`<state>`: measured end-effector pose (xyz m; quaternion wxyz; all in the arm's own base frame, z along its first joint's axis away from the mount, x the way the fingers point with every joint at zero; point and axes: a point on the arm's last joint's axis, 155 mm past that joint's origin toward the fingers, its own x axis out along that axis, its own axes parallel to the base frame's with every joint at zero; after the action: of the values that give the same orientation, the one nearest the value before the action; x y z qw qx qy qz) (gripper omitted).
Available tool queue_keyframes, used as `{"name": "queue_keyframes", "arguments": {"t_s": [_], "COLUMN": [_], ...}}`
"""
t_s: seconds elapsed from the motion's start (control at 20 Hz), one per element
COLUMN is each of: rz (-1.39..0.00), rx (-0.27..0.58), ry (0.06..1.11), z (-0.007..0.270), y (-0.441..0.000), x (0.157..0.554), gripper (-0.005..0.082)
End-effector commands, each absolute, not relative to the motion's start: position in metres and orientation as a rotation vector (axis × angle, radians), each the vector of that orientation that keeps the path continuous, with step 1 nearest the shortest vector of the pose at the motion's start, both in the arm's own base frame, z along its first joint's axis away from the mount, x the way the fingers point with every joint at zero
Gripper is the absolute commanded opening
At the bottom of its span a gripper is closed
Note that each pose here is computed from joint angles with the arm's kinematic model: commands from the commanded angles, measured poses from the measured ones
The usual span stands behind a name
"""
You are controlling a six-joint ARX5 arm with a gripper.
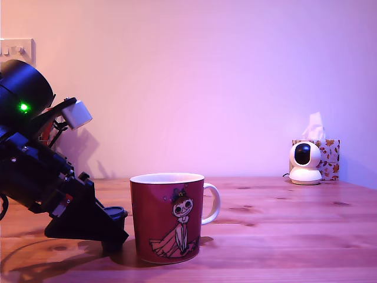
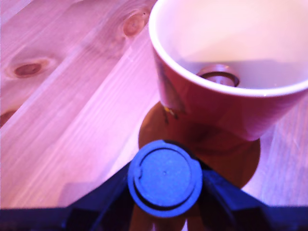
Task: Pick up the coffee capsules on the table and drop them inside the coffee cup
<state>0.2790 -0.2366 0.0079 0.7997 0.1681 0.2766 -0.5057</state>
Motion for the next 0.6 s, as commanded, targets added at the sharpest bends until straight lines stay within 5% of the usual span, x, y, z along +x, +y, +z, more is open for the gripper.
{"name": "queue_keyframes", "arguments": {"t_s": [0.0,0.55], "rz": [-1.091,-1.038], "rx": [0.358,0.373], "ry": [0.607,0.52], "z": [0.003,0.027], "y": [-0.236,-0.232], "x": [0.274,0.291], "gripper": [0.0137,0.0124]}}
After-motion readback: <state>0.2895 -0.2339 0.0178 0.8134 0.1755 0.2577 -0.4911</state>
